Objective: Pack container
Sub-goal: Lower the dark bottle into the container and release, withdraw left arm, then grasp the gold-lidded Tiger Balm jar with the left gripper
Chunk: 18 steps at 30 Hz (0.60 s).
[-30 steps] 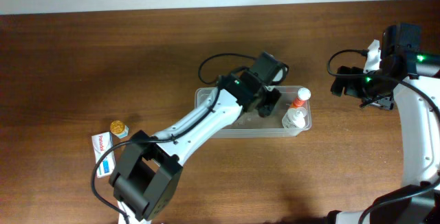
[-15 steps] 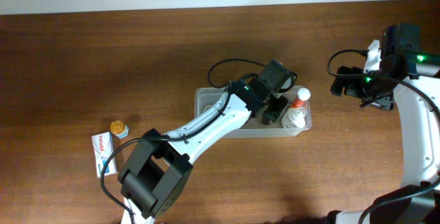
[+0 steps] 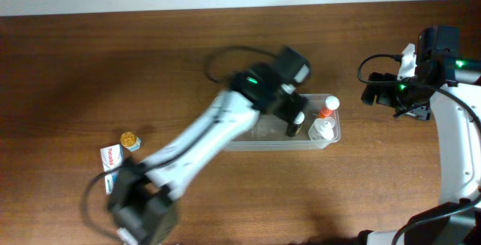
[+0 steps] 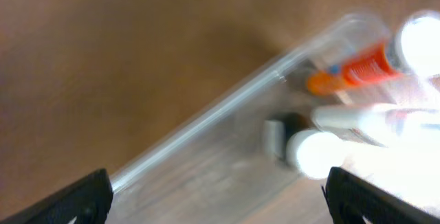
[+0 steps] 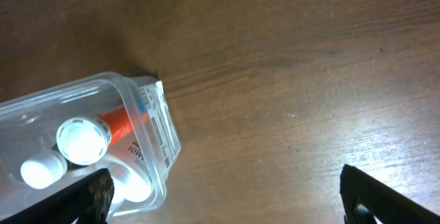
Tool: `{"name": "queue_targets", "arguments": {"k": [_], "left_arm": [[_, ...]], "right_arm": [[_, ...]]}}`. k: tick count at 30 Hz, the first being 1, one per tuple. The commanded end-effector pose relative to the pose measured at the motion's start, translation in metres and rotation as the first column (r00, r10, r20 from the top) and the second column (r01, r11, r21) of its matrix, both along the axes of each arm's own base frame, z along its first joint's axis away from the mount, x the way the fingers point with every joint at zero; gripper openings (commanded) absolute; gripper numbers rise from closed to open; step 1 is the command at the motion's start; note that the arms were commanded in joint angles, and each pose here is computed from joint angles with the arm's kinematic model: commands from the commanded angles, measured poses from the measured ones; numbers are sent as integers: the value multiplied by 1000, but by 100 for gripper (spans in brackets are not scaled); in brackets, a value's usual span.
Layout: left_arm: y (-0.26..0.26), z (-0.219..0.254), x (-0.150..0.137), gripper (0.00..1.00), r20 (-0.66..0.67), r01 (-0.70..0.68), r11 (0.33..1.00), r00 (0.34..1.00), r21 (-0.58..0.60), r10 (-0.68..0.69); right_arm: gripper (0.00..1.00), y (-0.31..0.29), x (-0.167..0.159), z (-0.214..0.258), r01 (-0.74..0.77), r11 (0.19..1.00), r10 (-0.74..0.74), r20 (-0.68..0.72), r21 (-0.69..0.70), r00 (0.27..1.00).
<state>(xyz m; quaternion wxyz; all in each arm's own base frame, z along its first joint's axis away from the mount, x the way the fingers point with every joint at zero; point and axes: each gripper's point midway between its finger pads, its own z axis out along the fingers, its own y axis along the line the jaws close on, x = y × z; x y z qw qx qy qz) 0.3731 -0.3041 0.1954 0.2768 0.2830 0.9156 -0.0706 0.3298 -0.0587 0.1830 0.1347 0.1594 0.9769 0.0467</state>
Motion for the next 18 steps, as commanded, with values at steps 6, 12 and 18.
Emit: {"name": "queue_targets", "arguments": {"k": [6,12,18], "left_arm": [[214,92,-1,99,8,-522,853,853,-15,522],[316,45,-14,99,-180,-725,686,667,68,723],[359,-32,-24,99,-309,-779,600,534,184,787]], "right_arm": [[98,1,0,0,4,1000,-4,0,10,1000],[98,1,0,0,4,1000,-4,0,10,1000],[97,1,0,0,4,1000,-4,0,10,1000]]}}
